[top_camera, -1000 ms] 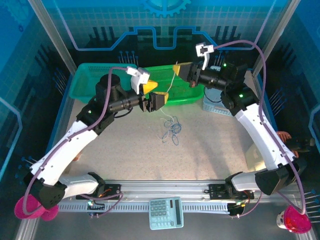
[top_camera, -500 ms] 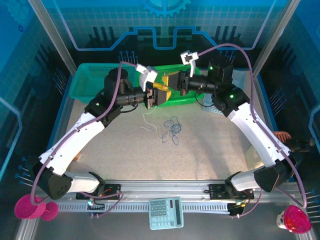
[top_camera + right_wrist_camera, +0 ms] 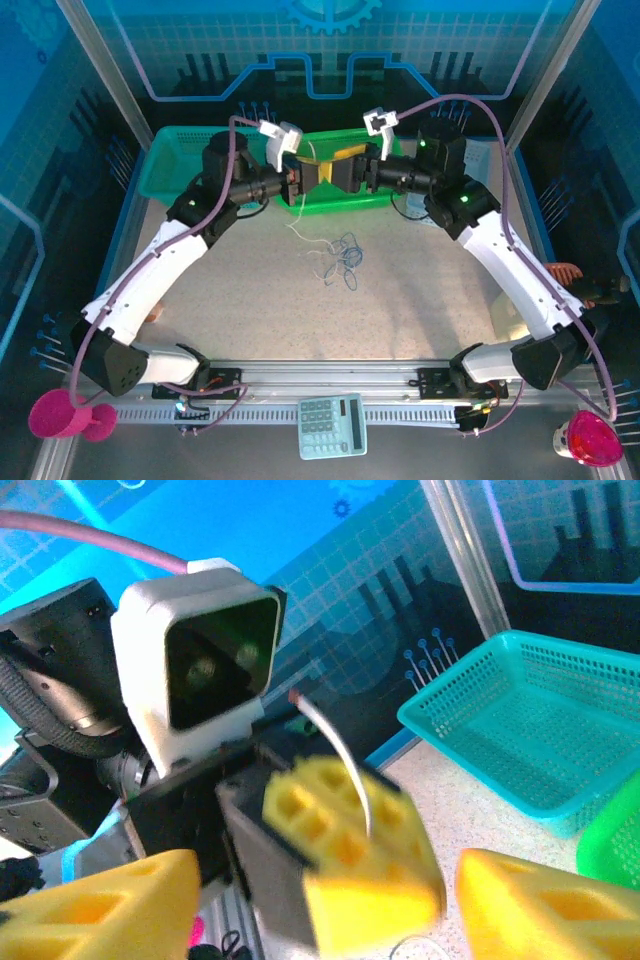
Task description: Untangle the cables
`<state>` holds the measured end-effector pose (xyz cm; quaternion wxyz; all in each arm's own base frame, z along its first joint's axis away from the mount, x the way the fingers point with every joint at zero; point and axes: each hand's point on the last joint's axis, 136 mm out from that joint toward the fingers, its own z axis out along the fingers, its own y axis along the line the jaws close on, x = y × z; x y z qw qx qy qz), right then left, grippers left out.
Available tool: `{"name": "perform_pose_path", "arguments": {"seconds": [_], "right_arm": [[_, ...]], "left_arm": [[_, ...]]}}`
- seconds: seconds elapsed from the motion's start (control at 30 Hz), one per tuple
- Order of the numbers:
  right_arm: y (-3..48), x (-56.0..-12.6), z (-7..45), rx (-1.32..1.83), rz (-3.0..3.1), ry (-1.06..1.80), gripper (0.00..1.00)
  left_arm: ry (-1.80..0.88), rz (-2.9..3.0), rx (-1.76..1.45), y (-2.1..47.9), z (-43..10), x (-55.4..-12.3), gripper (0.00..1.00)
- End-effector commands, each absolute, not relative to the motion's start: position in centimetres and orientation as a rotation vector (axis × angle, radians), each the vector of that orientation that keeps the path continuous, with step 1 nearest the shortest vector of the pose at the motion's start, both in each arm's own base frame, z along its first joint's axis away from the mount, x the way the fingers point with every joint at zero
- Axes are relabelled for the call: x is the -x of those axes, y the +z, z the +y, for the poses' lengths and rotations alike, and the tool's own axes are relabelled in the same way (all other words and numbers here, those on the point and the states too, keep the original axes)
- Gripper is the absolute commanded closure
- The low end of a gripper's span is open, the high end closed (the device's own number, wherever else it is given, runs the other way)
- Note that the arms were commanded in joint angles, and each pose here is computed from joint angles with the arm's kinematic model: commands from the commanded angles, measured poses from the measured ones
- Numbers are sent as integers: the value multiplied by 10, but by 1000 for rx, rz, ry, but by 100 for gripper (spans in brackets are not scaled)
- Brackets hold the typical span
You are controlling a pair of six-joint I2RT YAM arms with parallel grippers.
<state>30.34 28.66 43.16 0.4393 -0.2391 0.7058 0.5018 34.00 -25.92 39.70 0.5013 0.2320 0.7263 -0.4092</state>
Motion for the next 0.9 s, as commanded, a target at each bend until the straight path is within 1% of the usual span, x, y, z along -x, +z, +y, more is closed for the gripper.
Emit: {"name": "perform_pose_path", "arguments": {"seconds": [0.0, 0.03, 0.07, 0.13, 0.27, 0.4, 0.67, 0.87], "right_arm": [[435, -303, 269, 547, 1736, 1178, 22], [432, -304, 265, 534, 1743, 1163, 20], [428, -306, 262, 518, 1756, 1137, 15], [421, -309, 255, 495, 1771, 1084, 0], [401, -320, 235, 396, 1829, 944, 0], [384, -327, 219, 322, 1890, 836, 0], [366, -320, 217, 279, 1919, 965, 0], [331, -311, 214, 304, 1999, 942, 0]], "left_arm": [[-921, 1707, -440, 411, -231, -365, 100], [-910, 1702, -416, 414, -223, -371, 100], [-895, 1697, -392, 417, -216, -377, 100], [-857, 1684, -360, 424, -203, -387, 100], [-765, 1653, -306, 441, -177, -411, 100], [-641, 1623, -224, 455, -142, -444, 100], [-422, 1613, -21, 462, -60, -515, 100], [-366, 1635, 90, 453, -22, -552, 100]]}}
